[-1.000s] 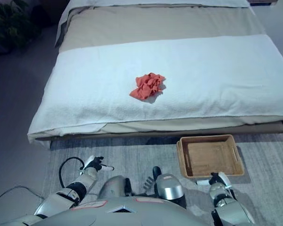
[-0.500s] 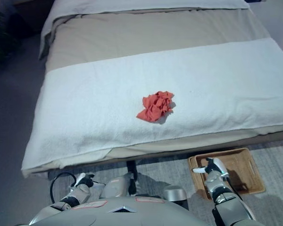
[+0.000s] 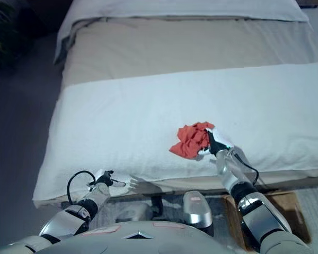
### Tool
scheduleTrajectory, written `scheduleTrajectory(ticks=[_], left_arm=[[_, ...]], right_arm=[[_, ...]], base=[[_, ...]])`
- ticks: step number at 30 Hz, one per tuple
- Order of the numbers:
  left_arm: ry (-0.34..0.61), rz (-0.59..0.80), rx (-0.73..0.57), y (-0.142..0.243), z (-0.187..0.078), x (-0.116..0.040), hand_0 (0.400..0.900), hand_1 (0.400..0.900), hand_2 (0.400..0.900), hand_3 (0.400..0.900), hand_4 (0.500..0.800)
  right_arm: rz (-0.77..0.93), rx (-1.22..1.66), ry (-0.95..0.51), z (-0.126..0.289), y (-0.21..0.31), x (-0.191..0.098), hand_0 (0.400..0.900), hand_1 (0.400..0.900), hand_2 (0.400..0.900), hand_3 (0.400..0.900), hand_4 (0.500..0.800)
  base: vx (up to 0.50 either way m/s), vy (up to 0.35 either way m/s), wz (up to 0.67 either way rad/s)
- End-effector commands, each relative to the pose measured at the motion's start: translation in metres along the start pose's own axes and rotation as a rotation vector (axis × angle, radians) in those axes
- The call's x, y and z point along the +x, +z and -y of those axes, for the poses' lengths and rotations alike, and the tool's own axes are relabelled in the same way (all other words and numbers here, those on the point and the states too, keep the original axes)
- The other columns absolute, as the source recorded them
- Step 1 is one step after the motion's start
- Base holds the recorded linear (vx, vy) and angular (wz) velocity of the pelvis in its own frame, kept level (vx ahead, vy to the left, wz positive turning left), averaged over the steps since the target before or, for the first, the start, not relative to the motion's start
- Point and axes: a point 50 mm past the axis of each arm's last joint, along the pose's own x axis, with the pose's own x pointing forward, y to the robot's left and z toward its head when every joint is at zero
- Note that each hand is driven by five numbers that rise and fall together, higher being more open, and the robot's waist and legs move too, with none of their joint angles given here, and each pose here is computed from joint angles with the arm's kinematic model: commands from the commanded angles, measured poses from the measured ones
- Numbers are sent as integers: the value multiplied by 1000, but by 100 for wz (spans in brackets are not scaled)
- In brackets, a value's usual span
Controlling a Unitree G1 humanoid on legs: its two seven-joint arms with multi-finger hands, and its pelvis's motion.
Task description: Put the clothes on the bed into the basket.
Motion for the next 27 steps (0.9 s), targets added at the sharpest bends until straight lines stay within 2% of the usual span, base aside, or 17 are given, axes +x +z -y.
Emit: scheduleTrajectory(ticks=[1, 9, 17, 27], left_arm=[[36, -44, 72, -24, -3, 0, 900, 900, 900, 900, 800], [30, -90, 75, -36, 2, -2, 900, 900, 900, 900, 800], [49, -96, 38, -34, 0, -2, 900, 900, 900, 900, 800], [115, -69, -22, -12, -14, 3, 900, 900, 900, 900, 800]], right_arm=[[-5, -100, -145, 35, -14, 4, 900, 900, 900, 900, 800], [-10, -112, -137, 29, -17, 2, 900, 900, 900, 900, 800], [79, -100, -145, 32, 8, 6, 900, 900, 900, 900, 800], [101, -79, -188, 42, 34, 20, 900, 900, 900, 900, 800]], base=[[211, -81, 47], [151, -62, 27], [52, -16, 7], [-58, 42, 8]])
